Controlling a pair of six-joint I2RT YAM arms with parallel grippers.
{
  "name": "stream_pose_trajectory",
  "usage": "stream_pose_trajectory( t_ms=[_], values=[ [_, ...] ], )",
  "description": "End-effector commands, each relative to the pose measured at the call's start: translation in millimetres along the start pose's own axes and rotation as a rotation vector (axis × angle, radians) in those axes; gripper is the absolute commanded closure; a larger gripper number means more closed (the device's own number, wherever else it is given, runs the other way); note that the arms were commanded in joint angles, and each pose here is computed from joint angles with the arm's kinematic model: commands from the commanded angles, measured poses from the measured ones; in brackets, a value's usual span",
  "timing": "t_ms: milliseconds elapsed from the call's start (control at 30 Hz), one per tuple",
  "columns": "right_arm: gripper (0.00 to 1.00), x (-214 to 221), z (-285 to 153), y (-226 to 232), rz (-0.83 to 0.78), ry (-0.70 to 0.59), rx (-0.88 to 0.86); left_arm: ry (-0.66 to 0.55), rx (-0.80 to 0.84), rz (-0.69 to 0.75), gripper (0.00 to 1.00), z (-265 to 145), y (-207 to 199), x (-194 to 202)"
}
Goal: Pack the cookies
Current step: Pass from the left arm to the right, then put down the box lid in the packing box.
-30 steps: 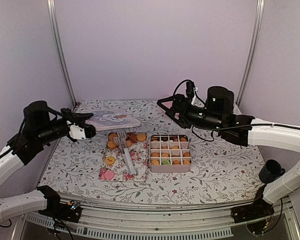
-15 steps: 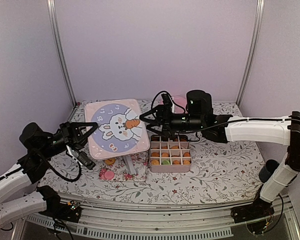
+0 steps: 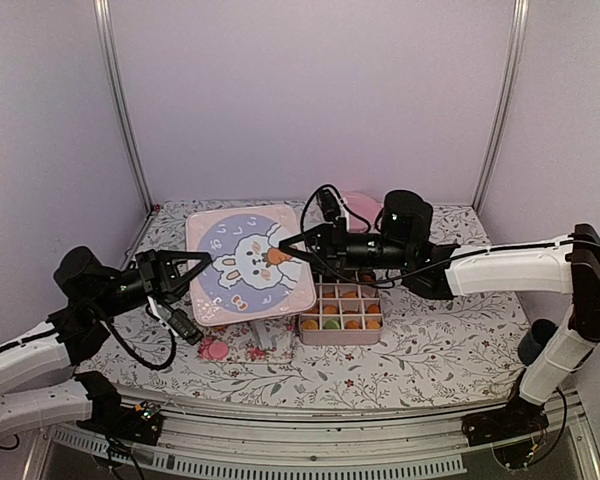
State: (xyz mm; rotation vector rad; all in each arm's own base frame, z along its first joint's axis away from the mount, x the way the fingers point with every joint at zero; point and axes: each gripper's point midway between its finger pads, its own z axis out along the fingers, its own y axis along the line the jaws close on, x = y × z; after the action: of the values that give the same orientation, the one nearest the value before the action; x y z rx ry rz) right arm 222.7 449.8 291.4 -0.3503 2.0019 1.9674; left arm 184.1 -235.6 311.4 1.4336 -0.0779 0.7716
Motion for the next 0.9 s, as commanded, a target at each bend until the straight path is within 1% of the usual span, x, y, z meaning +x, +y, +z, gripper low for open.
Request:
stream_pose_trajectory(
  t_ms=[0,33,67,100,133,167,300,400,533,633,667,767,867],
  values=[
    [0.98,-2.6,-15.2,1.7,0.036,-0.029,-0.02,0.078,0.007,0.021,0.77,4.7,-6.2,10.5],
    [1.0,-6.1,-22.1,-4.5,0.046,-0.049,-0.003,0.09,0.049,-0.009,0.54,4.7,-18.1,10.7],
    [1.0,-10.1,-30.0,-10.5,0.058,-0.068,0.012,0.107,0.098,-0.034,0.22,4.4,-29.6,12.2],
    [1.0,-15.2,-40.0,-15.7,0.067,-0.089,0.026,0.117,0.156,-0.061,0.03,3.8,-42.3,12.4],
    [1.0,-19.6,-49.4,-23.8,0.078,-0.109,0.046,0.136,0.221,-0.096,0.01,2.3,-55.7,13.3],
    [1.0,-24.3,-59.6,-31.5,0.088,-0.131,0.067,0.159,0.285,-0.156,0.01,0.3,-67.9,14.1],
    [1.0,-37.2,-103.3,-71.6,0.132,-0.211,0.18,0.223,0.587,-0.432,0.01,-11.8,-110.9,8.4],
    [1.0,-42.4,-136.3,-97.5,0.156,-0.27,0.251,0.336,0.761,-0.686,0.0,-12.7,-129.8,13.3],
    [1.0,-40.9,-163.3,-121.9,0.181,-0.318,0.313,0.491,0.955,-1.094,0.01,2.2,-141.7,16.6],
    [1.0,-38.6,-168.8,-134.9,0.193,-0.325,0.341,0.597,1.044,-1.394,0.01,22.2,-145.1,16.9],
    [1.0,-38.4,-169.1,-138.9,0.196,-0.325,0.349,0.613,1.065,-1.478,0.01,29.4,-144.9,15.4],
    [1.0,-35.7,-168.0,-153.4,0.216,-0.318,0.374,0.6,1.087,-1.657,0.01,51.1,-136.4,10.9],
    [1.0,-35.9,-167.0,-162.7,0.226,-0.32,0.387,0.545,1.078,-1.759,0.01,64.3,-131.1,3.1]
  ],
)
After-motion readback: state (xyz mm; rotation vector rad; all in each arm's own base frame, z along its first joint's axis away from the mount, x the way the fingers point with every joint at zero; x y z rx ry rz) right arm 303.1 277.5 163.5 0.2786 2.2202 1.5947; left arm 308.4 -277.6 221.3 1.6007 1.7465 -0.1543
